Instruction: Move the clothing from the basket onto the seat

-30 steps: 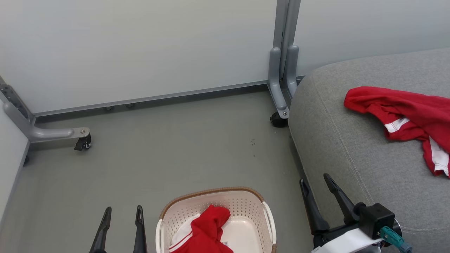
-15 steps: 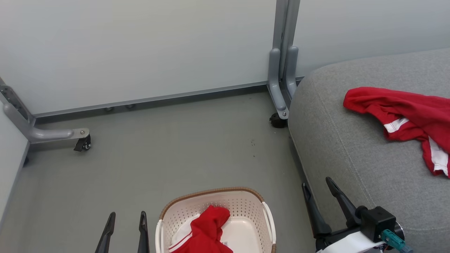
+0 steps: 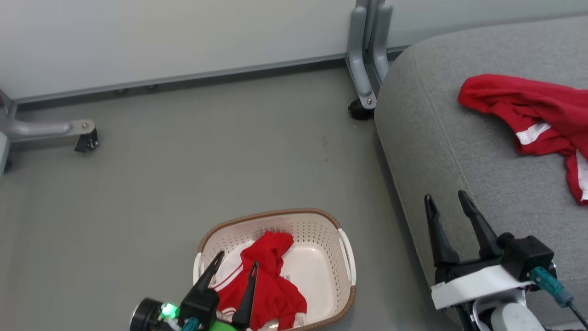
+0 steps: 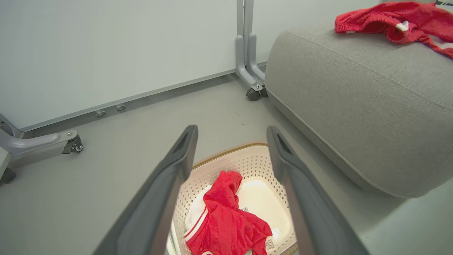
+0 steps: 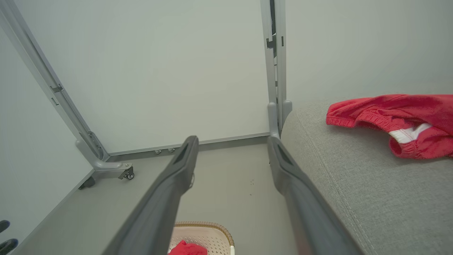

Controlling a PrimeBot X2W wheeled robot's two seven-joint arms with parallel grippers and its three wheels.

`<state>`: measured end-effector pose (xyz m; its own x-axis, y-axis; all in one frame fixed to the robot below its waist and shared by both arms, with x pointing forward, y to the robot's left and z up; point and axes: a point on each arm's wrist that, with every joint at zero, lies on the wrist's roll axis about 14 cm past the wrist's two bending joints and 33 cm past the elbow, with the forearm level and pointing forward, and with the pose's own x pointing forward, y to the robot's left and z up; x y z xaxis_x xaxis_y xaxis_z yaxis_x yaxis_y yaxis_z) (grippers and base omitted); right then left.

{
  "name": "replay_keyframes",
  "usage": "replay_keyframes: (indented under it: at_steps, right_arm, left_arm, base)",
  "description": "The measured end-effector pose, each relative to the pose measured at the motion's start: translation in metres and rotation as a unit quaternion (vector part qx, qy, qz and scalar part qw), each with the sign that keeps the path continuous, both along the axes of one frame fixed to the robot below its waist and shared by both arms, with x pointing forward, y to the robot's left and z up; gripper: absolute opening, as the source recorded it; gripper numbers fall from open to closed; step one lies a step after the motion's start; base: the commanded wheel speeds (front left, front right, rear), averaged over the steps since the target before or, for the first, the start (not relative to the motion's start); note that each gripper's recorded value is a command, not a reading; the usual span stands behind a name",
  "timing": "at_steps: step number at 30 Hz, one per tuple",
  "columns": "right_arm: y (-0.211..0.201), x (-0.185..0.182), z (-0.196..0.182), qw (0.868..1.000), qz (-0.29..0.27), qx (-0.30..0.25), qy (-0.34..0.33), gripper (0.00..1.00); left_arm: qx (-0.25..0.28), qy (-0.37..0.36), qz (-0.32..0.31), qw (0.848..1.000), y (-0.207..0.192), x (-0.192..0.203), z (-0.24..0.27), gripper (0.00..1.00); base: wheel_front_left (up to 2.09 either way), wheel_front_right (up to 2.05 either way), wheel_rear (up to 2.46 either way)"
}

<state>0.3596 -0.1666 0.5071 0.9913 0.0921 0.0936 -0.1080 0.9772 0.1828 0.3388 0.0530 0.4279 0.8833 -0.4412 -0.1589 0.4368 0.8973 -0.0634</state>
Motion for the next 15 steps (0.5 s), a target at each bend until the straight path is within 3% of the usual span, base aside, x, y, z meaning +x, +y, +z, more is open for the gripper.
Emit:
replay_keyframes:
  at_steps: [7,15]
  right_arm:
    - [-0.021,0.052,0.005,0.999,-0.018,-0.027,-0.017,1.0]
    - [-0.036,0.1,-0.029,0.998,-0.029,-0.05,0.003,1.0]
  left_arm:
    - [0.053,0.005,-0.115,0.992,-0.051,0.058,-0.028,1.0]
    - [0.175,0.083,-0.21,0.958,-0.062,0.102,-0.121,1.0]
  base:
    - [0.0,0.0,0.0]
    - [0.0,0.0,0.0]
